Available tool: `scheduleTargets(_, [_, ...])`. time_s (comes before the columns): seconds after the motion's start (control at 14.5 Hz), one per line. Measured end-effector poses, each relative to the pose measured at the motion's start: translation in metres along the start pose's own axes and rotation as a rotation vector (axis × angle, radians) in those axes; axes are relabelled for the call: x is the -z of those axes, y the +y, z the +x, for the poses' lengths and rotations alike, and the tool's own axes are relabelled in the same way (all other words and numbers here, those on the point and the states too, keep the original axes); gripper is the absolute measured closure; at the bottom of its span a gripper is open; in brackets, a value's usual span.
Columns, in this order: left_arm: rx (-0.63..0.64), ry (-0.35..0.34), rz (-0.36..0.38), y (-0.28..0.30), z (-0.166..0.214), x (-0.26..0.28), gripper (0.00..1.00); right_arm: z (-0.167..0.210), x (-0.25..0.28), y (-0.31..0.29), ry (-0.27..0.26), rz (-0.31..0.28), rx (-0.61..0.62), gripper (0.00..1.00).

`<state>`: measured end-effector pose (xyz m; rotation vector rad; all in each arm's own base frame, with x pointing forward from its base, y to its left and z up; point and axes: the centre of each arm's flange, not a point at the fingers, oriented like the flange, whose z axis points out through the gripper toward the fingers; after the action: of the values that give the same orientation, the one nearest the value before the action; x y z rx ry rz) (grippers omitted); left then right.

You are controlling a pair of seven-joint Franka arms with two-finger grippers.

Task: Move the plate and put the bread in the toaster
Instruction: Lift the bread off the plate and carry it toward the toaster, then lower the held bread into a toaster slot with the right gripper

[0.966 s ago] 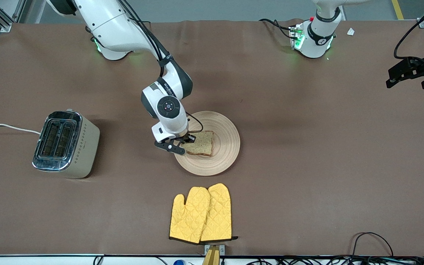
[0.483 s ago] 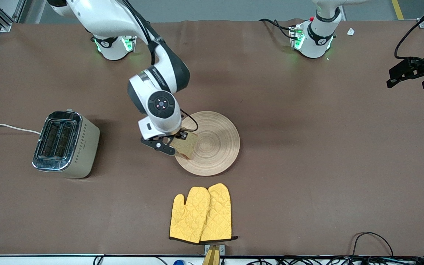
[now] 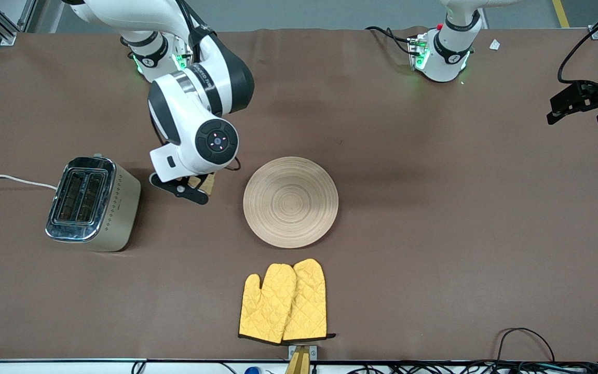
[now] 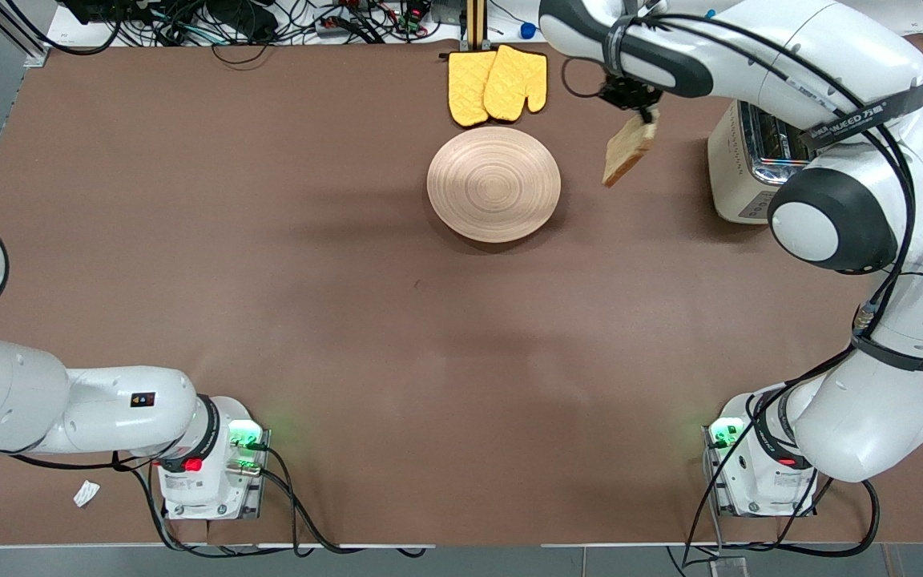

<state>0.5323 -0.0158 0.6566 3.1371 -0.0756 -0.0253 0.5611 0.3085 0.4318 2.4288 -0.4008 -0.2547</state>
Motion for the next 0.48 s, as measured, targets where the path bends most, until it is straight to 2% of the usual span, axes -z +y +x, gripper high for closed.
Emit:
scheduleTargets(0.21, [0.0,0.0,0.0,0.0,0.0,0.0,0.0,-0.011,-0.014,-0.004,0.048,-0.236,-0.018,0.97])
scheduleTargets(0.41, [0.0,0.0,0.0,0.0,0.0,0.0,0.0,-0.006,-0.037,0.0,0.062,-0.449,0.001,0.97])
scheduleTargets(0.48, [0.0,0.0,0.0,0.0,0.0,0.0,0.0,0.001,-0.042,0.007,0.064,-0.502,0.019,0.97])
